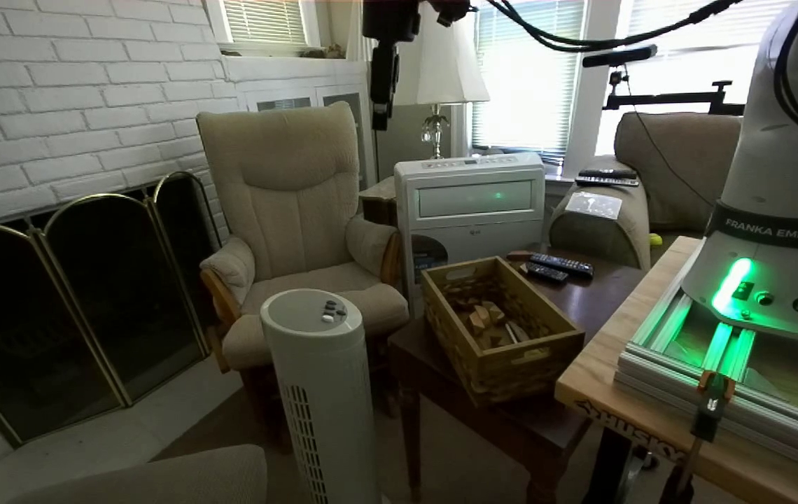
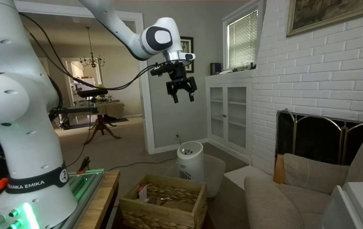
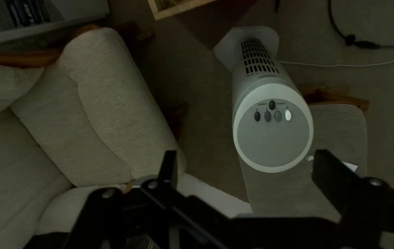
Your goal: Press a button the white device
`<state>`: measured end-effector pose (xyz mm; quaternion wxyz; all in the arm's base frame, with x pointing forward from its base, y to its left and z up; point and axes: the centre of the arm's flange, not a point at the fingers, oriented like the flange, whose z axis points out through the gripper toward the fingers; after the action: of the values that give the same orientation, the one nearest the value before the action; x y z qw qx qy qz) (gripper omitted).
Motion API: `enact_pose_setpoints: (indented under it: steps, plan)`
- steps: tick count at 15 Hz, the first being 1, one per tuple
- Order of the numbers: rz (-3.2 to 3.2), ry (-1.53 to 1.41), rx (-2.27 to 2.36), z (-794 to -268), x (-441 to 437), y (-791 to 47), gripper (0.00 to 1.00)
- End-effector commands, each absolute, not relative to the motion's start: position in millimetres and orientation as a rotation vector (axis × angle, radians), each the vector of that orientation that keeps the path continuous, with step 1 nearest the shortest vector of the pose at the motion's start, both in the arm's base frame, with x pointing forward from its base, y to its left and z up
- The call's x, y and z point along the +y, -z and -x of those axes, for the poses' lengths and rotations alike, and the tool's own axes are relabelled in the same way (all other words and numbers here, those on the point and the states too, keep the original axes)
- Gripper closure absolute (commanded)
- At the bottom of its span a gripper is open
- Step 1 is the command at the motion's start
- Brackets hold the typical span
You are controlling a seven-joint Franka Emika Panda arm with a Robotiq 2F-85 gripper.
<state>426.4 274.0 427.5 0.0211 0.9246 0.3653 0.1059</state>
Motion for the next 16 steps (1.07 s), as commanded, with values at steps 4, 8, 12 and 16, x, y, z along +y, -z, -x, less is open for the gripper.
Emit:
enact_pose_setpoints:
  steps: [4, 8, 12, 16]
  plan:
    - [-2.831, -0.355, 1.346, -454.5, 321.0, -389.5, 0.00]
    - [-2.829, -0.329, 1.338, -445.8, 316.8, -383.2, 0.00]
    - [-2.835, -0.321, 1.308, -451.6, 316.4, -377.8, 0.00]
    - [-2.856, -0.292, 1.323, -467.5, 329.2, -337.7, 0.00]
